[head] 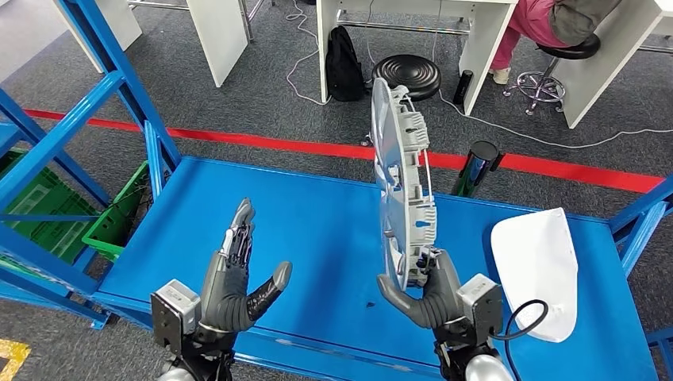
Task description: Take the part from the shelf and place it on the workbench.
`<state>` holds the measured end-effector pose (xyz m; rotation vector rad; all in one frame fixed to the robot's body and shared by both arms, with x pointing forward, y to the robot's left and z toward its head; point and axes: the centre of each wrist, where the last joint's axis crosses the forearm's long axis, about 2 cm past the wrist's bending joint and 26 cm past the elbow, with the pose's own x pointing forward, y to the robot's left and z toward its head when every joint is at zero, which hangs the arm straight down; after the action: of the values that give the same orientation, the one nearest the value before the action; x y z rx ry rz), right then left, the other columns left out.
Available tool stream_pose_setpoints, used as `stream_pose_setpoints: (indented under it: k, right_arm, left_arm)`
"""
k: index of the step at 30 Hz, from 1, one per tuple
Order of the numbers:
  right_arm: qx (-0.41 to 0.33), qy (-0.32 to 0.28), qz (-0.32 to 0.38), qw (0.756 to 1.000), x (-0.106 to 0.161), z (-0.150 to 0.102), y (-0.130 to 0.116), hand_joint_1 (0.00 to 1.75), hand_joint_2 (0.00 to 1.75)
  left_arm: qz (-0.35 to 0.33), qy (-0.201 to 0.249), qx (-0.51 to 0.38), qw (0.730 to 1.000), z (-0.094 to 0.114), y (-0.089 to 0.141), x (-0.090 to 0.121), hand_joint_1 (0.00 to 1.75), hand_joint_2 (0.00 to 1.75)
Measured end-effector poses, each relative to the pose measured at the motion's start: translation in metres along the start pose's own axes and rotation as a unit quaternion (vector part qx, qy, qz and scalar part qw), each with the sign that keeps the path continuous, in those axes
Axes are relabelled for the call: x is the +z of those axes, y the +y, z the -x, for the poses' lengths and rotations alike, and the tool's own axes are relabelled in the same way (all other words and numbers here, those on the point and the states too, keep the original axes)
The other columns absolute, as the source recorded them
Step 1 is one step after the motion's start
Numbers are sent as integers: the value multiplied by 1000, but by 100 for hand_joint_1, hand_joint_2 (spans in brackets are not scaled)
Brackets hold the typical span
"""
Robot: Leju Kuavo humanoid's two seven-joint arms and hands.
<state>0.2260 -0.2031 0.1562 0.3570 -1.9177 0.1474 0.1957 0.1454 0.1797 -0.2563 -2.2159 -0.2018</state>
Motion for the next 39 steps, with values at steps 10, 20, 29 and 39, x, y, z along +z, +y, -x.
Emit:
stream_pose_setpoints:
  k: [10, 20, 29, 39]
  right_arm:
    - [26, -48, -5, 998, 5, -18, -2, 175, 175]
    - [31, -74, -6, 997, 10, -33, -1, 175, 175]
    - [18, -82, -5, 996, 11, -40, -1, 175, 175]
    - [-2, -81, 5, 997, 11, -43, -5, 175, 175]
  left_arm:
    - [-9, 2, -4, 1000, -1, 1, 0, 0, 175]
    - [-15, 6, -8, 1000, -3, 2, 0, 0, 175]
    - [-15, 7, -9, 1000, -2, 2, 0, 0, 175]
    - [-16, 7, -9, 1000, -2, 3, 0, 0, 175]
